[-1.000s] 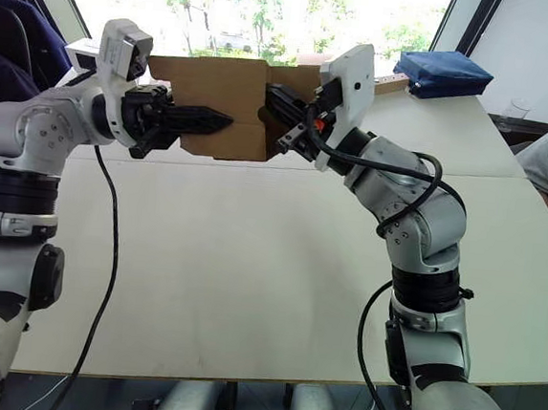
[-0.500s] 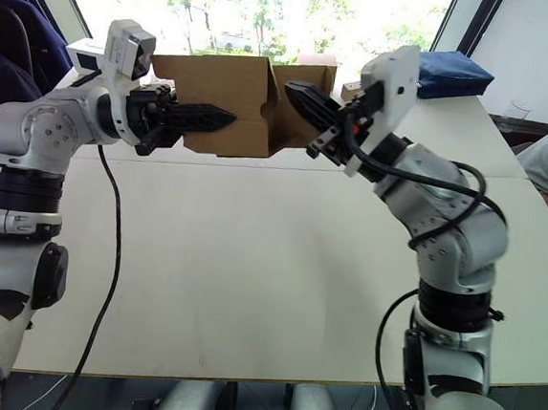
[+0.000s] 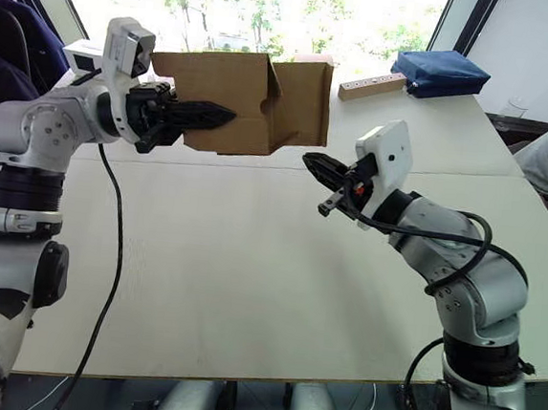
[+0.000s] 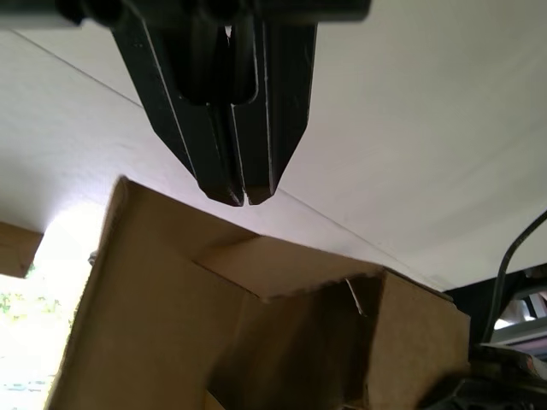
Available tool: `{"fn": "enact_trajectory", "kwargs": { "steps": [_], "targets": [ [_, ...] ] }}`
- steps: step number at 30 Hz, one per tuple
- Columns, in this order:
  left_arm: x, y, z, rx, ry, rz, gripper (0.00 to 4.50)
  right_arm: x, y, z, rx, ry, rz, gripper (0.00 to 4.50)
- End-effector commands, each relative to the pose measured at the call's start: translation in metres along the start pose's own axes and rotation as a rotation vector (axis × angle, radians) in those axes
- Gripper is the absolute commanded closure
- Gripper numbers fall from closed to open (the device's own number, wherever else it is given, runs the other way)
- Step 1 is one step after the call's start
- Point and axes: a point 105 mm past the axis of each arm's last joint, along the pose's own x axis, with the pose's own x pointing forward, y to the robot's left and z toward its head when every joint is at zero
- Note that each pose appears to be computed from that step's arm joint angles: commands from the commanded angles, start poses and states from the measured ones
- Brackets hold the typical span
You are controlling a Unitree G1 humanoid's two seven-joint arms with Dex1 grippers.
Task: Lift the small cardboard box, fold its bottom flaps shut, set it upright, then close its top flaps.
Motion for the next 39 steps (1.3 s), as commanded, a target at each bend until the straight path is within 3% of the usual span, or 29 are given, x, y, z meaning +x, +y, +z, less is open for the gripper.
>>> {"fn": "enact_trajectory", "kwargs": {
  "steps": [1,16,21,24,28,31,34,39],
  "targets": [
    [0.002,-0.008,0.014,0.047,-0.022,-0.034,4.50,0.009,0.008,0.022,-0.028,-0.093,0.031,4.47],
    [0.006,-0.010,0.010,0.033,-0.019,-0.053,4.50,0.021,0.020,0.029,-0.005,-0.134,0.090,4.47],
    [0.003,-0.010,0.014,0.037,-0.027,-0.048,4.50,-0.010,-0.012,0.052,0.084,-0.210,0.064,4.47],
    [0.001,-0.012,0.017,0.039,-0.031,-0.051,4.50,-0.030,-0.049,0.069,0.176,-0.323,-0.042,4.47],
    [0.001,-0.013,0.019,0.041,-0.039,-0.056,4.50,-0.035,-0.081,0.065,0.247,-0.370,-0.153,4.47],
    [0.003,-0.016,0.020,0.042,-0.046,-0.066,4.50,-0.022,-0.109,0.040,0.255,-0.302,-0.308,4.47],
    [0.004,-0.017,0.019,0.041,-0.048,-0.068,4.50,0.004,-0.108,0.014,0.194,-0.164,-0.323,4.47],
    [0.005,-0.014,0.020,0.041,-0.053,-0.056,4.50,0.026,-0.083,0.013,0.224,-0.188,-0.197,4.47]
  ]
}}
